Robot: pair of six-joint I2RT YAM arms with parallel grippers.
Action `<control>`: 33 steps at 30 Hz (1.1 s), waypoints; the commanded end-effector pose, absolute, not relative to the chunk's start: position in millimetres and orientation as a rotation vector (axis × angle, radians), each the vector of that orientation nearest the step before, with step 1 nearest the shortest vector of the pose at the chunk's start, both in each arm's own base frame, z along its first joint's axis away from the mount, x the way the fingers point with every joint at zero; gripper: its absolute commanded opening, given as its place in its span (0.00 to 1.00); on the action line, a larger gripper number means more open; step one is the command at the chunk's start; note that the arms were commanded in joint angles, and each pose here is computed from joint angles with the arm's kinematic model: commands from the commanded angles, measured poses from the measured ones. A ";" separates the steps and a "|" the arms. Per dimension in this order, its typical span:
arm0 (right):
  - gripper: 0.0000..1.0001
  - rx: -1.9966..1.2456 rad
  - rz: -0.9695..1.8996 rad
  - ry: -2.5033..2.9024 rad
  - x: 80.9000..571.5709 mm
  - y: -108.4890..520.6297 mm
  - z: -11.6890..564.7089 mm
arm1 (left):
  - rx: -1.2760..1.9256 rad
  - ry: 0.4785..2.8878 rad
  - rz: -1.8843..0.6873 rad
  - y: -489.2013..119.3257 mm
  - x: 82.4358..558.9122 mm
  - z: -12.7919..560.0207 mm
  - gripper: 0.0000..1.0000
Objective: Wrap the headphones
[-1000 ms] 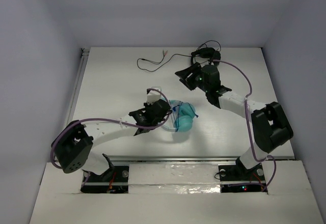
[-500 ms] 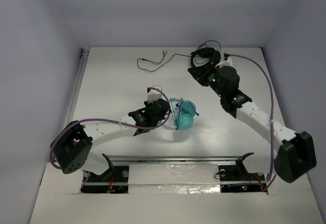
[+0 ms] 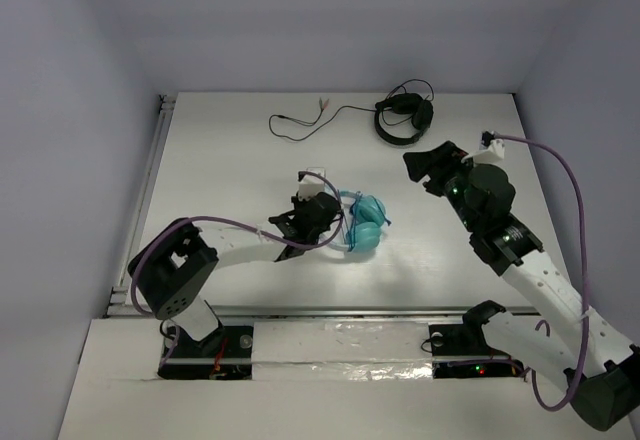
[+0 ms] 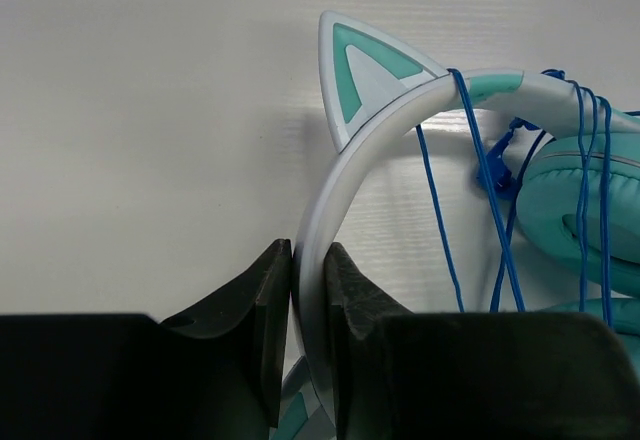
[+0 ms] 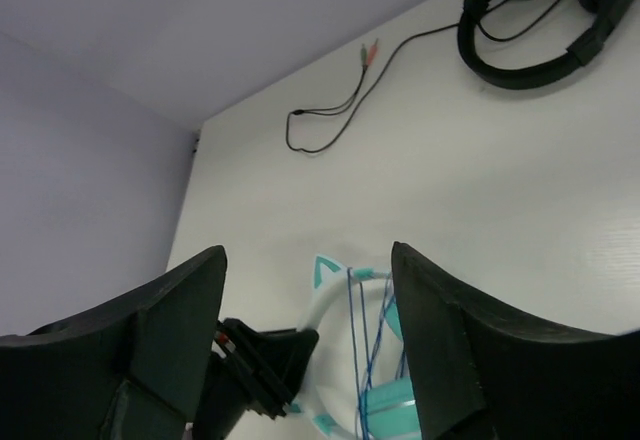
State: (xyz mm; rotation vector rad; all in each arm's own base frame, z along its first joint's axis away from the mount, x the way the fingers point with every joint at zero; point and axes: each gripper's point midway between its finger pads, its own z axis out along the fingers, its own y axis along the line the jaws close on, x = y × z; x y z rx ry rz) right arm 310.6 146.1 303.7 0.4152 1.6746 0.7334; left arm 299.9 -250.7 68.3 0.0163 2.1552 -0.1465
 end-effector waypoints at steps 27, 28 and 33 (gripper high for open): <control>1.00 0.352 0.643 1.659 262.9 112.9 342.4 | -0.134 1.837 -0.412 -214.7 300.2 227.2 0.76; 1.00 0.346 0.642 1.673 261.9 113.5 341.0 | -0.138 1.821 -0.424 -212.6 298.5 237.2 0.77; 1.00 0.335 0.644 1.733 251.0 113.4 329.0 | -0.150 1.747 -0.487 -197.2 282.8 289.7 0.85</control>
